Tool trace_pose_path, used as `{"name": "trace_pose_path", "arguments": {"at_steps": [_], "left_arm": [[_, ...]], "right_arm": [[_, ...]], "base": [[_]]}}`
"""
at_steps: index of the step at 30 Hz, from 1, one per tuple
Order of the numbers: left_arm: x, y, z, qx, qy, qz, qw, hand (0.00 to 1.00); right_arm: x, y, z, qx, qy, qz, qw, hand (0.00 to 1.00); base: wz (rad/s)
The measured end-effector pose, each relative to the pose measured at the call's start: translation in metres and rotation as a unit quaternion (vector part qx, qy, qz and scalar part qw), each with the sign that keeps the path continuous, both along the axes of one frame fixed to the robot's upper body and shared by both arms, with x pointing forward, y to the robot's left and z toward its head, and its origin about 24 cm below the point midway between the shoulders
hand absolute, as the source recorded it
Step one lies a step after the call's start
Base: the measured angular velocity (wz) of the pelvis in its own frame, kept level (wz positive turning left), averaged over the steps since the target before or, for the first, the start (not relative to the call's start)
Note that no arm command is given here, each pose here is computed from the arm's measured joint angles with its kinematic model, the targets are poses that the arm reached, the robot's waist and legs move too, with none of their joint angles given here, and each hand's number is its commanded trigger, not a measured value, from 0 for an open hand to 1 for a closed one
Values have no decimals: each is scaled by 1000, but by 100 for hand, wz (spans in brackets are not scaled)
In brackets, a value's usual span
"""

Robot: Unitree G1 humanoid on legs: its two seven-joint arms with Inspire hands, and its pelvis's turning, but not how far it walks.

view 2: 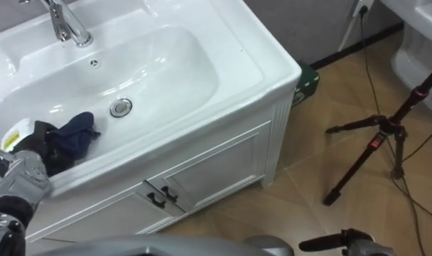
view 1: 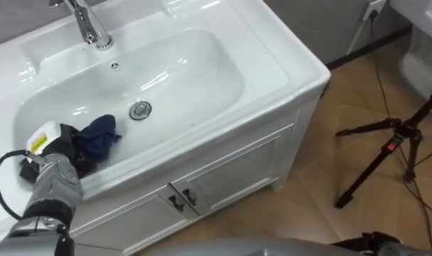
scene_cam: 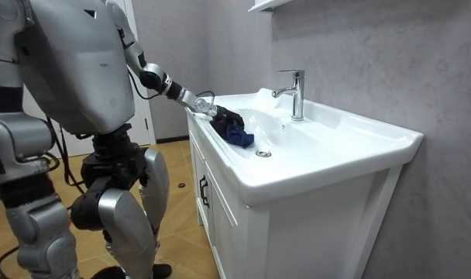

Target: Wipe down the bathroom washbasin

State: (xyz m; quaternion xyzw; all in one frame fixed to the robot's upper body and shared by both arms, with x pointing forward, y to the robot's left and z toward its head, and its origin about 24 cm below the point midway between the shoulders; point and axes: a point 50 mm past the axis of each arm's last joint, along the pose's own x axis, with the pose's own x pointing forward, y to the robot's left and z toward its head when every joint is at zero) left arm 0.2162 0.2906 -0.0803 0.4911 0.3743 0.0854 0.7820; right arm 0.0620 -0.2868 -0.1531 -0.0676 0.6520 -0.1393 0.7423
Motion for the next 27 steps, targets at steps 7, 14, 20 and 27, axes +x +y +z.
{"name": "trace_pose_path", "arguments": {"at_steps": [7, 14, 20, 27], "left_arm": [[39, -52, 8, -6, -27, -75, 997, 100], [64, -89, 21, -44, -57, -120, 990, 100], [76, -99, 29, -113, -76, -96, 986, 100], [92, -133, 48, -186, -89, -147, 967, 100]], "right_arm": [[3, 20, -6, 34, -3, 6, 999, 0], [8, 22, -6, 51, -9, 16, 999, 0], [4, 22, -7, 54, -2, 36, 998, 0], [4, 17, -5, 43, 22, 84, 995, 0]], "base": [[-3], [-10], [0], [8]]}}
